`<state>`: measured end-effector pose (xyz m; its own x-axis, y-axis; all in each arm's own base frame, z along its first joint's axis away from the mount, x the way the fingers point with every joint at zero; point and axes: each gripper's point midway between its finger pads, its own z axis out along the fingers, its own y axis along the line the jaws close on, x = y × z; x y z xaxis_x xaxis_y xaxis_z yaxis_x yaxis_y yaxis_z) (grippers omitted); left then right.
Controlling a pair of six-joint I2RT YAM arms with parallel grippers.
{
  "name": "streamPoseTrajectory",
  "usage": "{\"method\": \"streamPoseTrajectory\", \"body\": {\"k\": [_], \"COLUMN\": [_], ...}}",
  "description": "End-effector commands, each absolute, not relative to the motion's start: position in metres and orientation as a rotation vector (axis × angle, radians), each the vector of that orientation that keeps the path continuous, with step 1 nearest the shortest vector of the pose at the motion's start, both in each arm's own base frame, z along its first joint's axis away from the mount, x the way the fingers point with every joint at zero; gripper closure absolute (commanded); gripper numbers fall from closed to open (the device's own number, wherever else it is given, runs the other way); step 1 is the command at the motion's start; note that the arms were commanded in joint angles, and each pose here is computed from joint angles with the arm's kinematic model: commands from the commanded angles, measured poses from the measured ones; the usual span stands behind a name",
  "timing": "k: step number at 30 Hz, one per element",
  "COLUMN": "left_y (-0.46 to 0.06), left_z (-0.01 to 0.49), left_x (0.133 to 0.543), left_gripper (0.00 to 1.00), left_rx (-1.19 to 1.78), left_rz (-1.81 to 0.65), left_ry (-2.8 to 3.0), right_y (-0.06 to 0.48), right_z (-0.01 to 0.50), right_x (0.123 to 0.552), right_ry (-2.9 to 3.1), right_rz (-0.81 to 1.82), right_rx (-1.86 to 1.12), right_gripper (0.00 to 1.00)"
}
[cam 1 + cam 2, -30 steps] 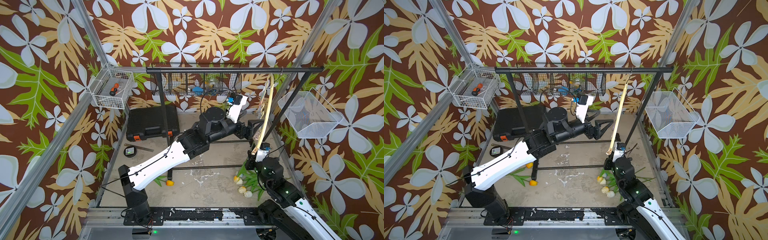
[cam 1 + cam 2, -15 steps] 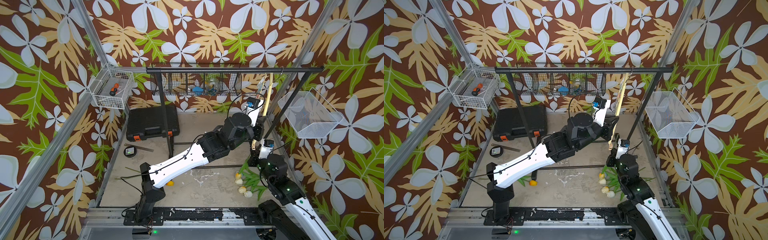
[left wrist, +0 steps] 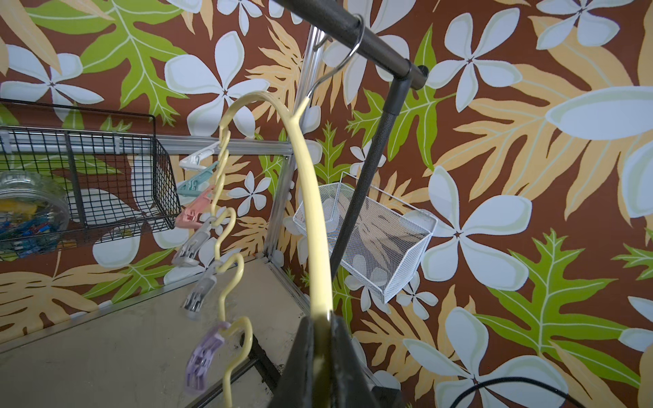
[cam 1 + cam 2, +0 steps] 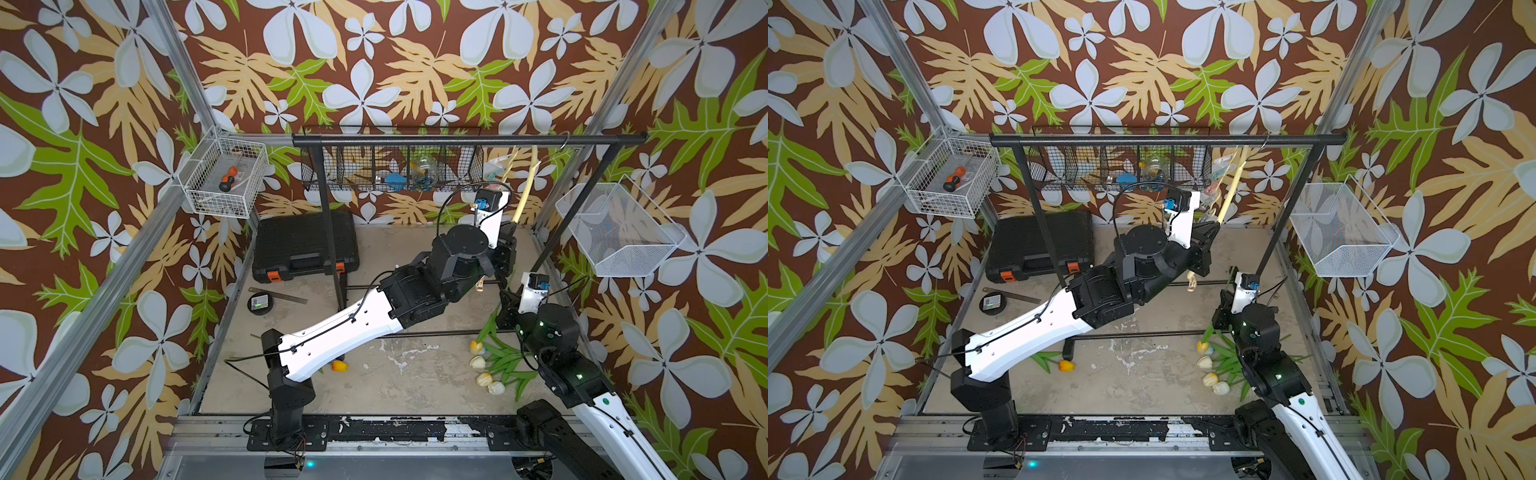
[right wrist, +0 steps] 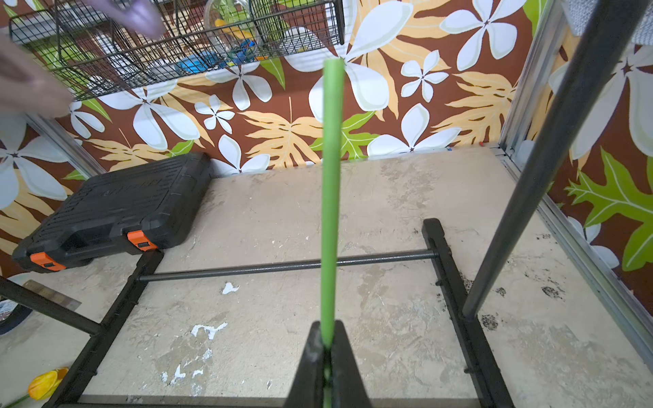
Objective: Dry the flowers on a clothes hanger
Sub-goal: Adjust the hanger on the clothesline, then open the clamp at the hanger.
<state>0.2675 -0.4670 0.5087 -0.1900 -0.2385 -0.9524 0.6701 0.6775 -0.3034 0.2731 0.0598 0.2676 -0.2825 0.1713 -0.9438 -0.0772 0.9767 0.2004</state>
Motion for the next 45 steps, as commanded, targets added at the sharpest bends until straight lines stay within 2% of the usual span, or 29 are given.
{"method": "streamPoseTrajectory", "body": {"k": [1,7,17,18,20,22,24,28,37,45], "left_y": [-0.45,-0.418,-0.387,-0.387,-0.387,-0.382,-0.372,-0.35,-0.343,-0.338], "left_z": [0.525,0.531,0.526,0.527,0.533,0.538,0.546,0.549,0.513,0.495], "left_x": [0.27,0.271,0.261,0.259,0.25,0.244,0.243,0.252,0.305,0.364], "left_gripper": [1.0,1.0,0.98,0.92,0.69,0.55,0.48,0.42,0.42,0.46], "left_rx": [0.318,0.222,0.167,0.178,0.234,0.264,0.294,0.352,0.456,0.412], "left_rz": [-0.811,-0.774,-0.798,-0.808,-0.845,-0.857,-0.875,-0.886,-0.759,-0.695], "left_ry": [1.528,1.545,1.579,1.577,1.556,1.54,1.522,1.498,1.51,1.538], "right_y": [0.052,0.047,0.08,0.083,0.089,0.093,0.093,0.087,0.066,0.062], "right_z": [0.284,0.311,0.356,0.361,0.369,0.378,0.383,0.393,0.408,0.423], "right_x": [0.274,0.279,0.305,0.307,0.312,0.316,0.319,0.328,0.373,0.415], "right_ry": [1.797,1.753,1.718,1.714,1.71,1.7,1.692,1.674,1.639,1.629], "right_rz": [0.209,0.189,0.332,0.345,0.369,0.381,0.375,0.31,0.196,0.171], "right_rx": [0.088,0.115,0.033,0.029,0.011,0.0,-0.003,0.008,0.078,0.071], "right_gripper": [1.0,1.0,1.0,1.0,1.0,1.0,1.0,1.0,1.0,1.0]}}
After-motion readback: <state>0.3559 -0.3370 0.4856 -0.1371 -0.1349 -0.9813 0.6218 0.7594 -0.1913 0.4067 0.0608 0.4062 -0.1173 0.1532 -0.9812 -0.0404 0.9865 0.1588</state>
